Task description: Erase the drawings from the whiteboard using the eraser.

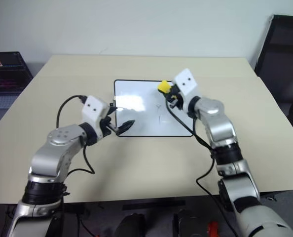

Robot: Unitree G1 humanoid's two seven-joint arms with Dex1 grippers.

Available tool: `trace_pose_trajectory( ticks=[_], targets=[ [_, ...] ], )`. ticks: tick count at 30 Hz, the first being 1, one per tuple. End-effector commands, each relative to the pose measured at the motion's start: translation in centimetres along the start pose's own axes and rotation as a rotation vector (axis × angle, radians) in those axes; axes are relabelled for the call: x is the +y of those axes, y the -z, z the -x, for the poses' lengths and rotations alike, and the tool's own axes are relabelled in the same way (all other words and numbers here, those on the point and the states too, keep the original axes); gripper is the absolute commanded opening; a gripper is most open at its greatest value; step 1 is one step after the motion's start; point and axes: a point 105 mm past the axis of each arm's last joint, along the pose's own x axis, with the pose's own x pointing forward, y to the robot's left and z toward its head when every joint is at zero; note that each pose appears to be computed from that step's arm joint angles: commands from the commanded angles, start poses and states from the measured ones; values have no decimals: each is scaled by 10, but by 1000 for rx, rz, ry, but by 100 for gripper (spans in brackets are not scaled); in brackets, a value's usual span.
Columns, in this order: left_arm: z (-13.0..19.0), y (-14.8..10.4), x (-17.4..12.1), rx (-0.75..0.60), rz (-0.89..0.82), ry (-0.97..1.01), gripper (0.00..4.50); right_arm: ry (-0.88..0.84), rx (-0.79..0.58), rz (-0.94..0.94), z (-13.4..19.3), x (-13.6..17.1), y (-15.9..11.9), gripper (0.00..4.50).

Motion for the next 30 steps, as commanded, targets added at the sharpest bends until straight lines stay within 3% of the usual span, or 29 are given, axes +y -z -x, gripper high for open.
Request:
trace_pose_trajectory(
  ticks=[1, 7, 15, 25, 30],
  targets=[
    [10, -3, 10, -48, -16, -40, 450, 24, -47, -7, 24, 2, -6, 119],
    [19, 13, 7, -44, -52, -36, 450, 18, -8, -111, 49, 26, 24, 119],
    [17, 15, 10, -42, -76, -29, 450, 5, 13, -142, 55, 39, 31, 119],
    [9, 10, 3, -31, -64, 36, 450, 8, 53, 5, 39, 37, 30, 119],
    [5, 3, -8, -40, -105, 113, 450, 0, 59, 139, 4, 35, 23, 119]
  ],
)
